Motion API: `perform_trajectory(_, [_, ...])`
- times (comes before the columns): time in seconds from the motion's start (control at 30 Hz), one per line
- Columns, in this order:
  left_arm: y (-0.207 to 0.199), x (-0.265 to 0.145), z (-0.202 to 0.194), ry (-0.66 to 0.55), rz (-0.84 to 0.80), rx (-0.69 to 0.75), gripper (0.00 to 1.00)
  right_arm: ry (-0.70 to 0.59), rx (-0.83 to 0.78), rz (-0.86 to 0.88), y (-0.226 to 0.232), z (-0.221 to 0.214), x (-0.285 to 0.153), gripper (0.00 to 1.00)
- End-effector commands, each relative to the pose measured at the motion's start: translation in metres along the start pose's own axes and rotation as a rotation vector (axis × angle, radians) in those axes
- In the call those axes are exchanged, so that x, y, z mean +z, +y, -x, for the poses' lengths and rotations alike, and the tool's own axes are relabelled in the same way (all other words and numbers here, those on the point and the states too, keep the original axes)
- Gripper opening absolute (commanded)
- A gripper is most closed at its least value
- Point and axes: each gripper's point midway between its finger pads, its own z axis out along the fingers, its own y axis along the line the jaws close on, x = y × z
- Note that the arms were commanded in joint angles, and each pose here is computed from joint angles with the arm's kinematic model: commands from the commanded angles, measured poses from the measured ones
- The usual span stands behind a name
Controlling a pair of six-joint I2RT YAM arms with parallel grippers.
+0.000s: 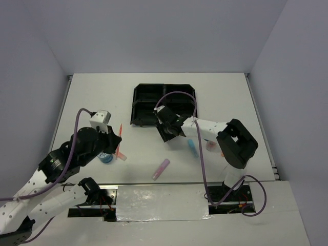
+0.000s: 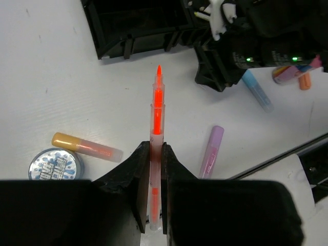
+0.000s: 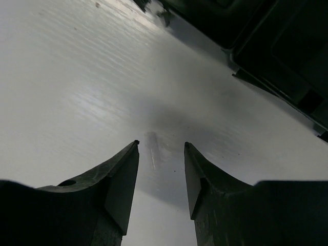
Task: Sort the stationery into containers
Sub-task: Close the pen cap on the pen.
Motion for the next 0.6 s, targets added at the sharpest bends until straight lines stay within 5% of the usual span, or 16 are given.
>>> perform_trajectory(0.0, [-0.013,-0.011,0.010,-0.070,-0.110,0.037,0.00,-0.011,-0.017,-0.052,-0.006,0.007,-0.001,0.48])
perform_trajectory(0.43, [-0.019,-0.008,0.005,-0.048,-0.142,0.047,0.00,0.067,-0.049,0.003,0.014,-0.029,0.015,0.43])
perform_trajectory(0.57, [-0.020,-0.010,0.005,-0.056,-0.151,0.043,0.00,0.082,-0.037,0.011,0.015,-0.037,0.020,0.34])
